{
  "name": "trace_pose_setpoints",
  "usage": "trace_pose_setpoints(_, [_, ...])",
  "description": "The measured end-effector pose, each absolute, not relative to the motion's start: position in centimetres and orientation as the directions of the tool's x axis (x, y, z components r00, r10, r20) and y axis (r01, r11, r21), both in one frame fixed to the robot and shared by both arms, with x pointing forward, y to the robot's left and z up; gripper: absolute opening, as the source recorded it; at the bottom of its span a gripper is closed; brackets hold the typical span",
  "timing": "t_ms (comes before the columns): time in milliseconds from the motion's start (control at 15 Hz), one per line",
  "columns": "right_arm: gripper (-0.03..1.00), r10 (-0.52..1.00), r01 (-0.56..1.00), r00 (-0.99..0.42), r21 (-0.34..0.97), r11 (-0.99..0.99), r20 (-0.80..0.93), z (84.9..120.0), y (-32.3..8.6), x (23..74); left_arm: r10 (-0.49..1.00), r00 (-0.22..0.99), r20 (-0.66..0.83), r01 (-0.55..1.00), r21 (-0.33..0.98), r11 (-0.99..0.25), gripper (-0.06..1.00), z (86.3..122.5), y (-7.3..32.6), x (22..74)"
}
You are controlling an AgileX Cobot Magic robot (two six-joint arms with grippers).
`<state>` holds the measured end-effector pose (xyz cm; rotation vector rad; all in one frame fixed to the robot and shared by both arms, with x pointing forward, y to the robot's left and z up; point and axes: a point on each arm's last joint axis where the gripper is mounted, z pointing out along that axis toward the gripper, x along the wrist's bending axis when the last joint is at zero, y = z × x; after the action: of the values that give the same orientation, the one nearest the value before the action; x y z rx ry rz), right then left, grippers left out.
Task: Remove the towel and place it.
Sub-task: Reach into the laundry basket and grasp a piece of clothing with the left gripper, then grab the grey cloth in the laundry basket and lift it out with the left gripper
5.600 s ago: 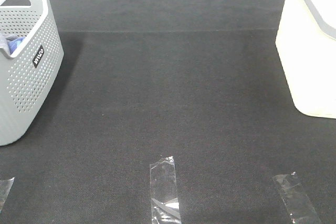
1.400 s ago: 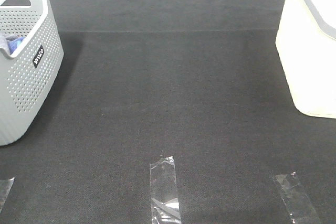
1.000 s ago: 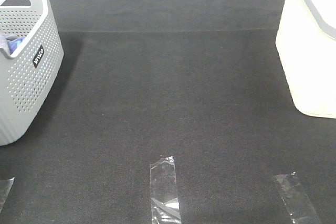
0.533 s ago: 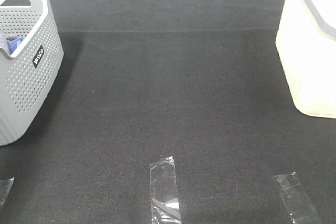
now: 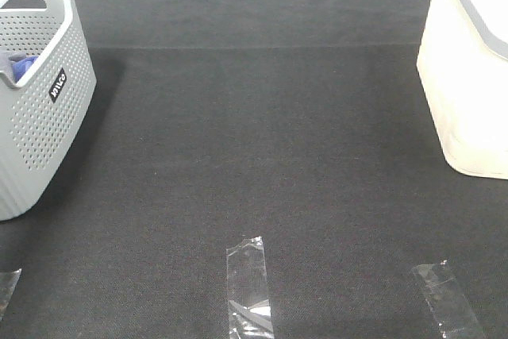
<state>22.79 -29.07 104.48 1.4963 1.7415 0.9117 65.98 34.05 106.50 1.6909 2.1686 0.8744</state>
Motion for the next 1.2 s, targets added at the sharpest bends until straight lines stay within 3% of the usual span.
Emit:
trace_pose_setpoints(533, [0.68,0.991,0.532,-0.129,0.841,0.103,-0.04,104.5,-29.1,22.8,0.922,-0.375,-0.098,0.812,0.446,0.377,0.73,103.3,38.4,70.8])
trace_pose_setpoints(1200, [0.68,0.991,0.532,-0.129,0.841,0.103,-0.04,104.5,-29.1,22.8,0.934,-0.345,-0.097,0.822,0.449,0.351,0.59,99.6,38.8,72.5])
